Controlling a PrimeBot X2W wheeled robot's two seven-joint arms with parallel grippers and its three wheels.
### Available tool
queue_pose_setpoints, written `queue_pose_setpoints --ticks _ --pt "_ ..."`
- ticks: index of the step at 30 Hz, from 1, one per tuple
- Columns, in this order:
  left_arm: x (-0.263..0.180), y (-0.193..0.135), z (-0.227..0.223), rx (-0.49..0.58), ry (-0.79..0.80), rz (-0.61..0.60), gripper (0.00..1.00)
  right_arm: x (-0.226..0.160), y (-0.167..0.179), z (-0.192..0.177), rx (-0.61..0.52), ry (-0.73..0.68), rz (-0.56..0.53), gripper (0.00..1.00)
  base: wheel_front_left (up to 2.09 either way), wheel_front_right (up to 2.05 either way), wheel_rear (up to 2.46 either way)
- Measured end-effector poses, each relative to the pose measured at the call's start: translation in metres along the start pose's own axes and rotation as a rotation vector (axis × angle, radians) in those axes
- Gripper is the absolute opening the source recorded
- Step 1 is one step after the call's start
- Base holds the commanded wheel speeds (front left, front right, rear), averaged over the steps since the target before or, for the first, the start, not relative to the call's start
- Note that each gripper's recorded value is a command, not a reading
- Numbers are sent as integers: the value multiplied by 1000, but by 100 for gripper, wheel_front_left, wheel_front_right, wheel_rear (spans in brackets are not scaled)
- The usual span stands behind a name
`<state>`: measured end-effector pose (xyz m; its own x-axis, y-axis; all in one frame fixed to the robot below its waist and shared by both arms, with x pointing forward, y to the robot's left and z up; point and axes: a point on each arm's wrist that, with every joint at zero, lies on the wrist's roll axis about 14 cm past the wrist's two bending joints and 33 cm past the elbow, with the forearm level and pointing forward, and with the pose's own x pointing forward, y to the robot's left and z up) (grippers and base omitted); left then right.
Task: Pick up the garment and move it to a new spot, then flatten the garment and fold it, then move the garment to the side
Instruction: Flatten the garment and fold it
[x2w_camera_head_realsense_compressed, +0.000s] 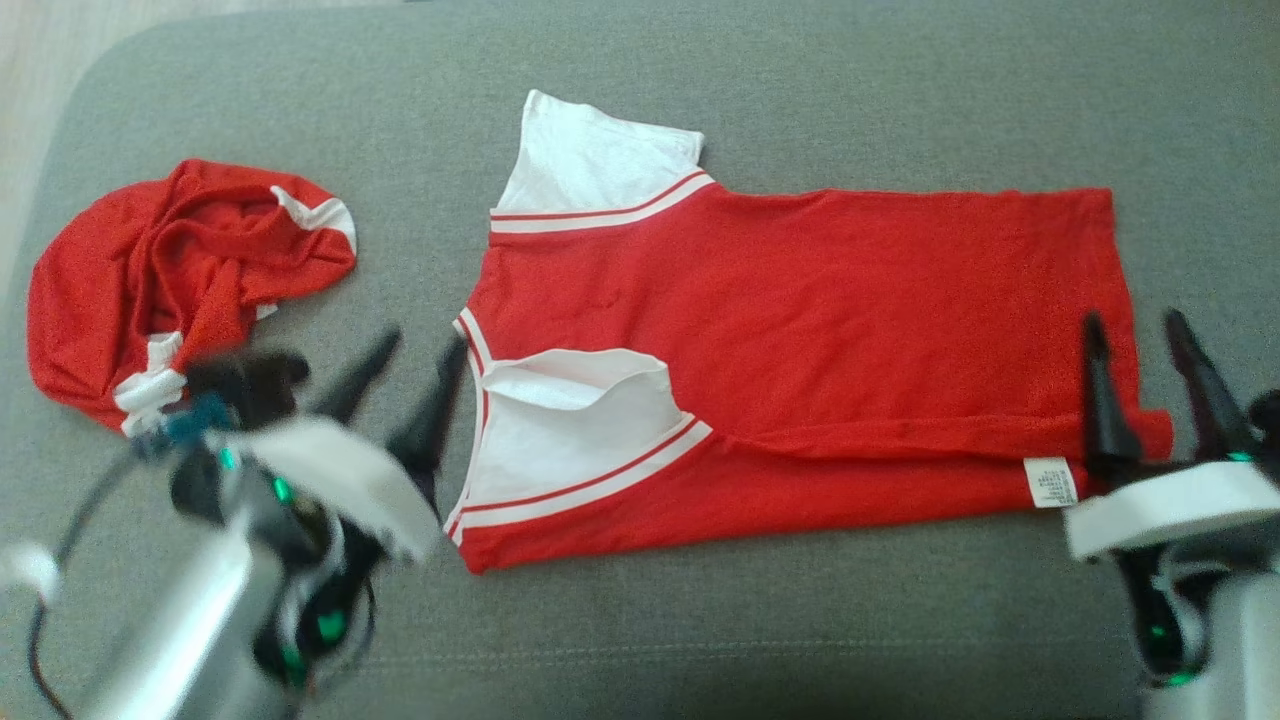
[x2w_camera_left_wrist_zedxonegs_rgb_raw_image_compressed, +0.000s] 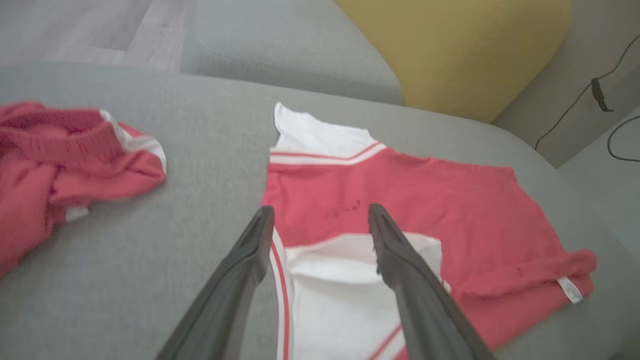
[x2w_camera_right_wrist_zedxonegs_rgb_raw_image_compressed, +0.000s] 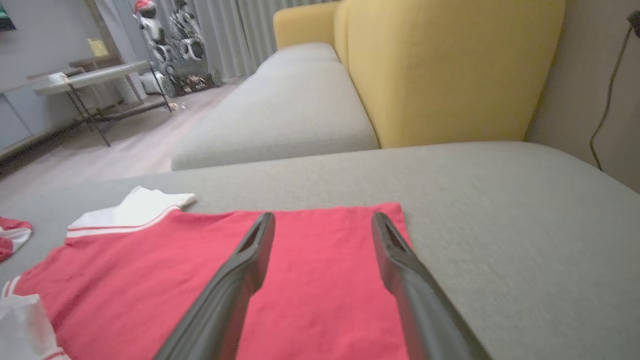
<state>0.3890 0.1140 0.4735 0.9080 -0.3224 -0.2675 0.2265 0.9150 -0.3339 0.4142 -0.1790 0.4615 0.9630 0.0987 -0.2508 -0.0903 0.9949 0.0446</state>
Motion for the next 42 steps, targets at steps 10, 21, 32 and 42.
queue_pose_setpoints --ticks 10,21,32,42 --pt "101 7 66 190 43 -97 100 28 11 16 2 -151 46 100 0 0 0" --pt "200 39 34 351 286 -95 100 49 -21 -27 11 -67 -38 100 0 0 0" --pt "252 49 -11 348 427 -119 100 54 -50 -52 6 -23 -122 100 0 0 0" --pt "263 60 -17 385 468 -106 100 59 -52 -53 1 -28 -125 100 0 0 0"
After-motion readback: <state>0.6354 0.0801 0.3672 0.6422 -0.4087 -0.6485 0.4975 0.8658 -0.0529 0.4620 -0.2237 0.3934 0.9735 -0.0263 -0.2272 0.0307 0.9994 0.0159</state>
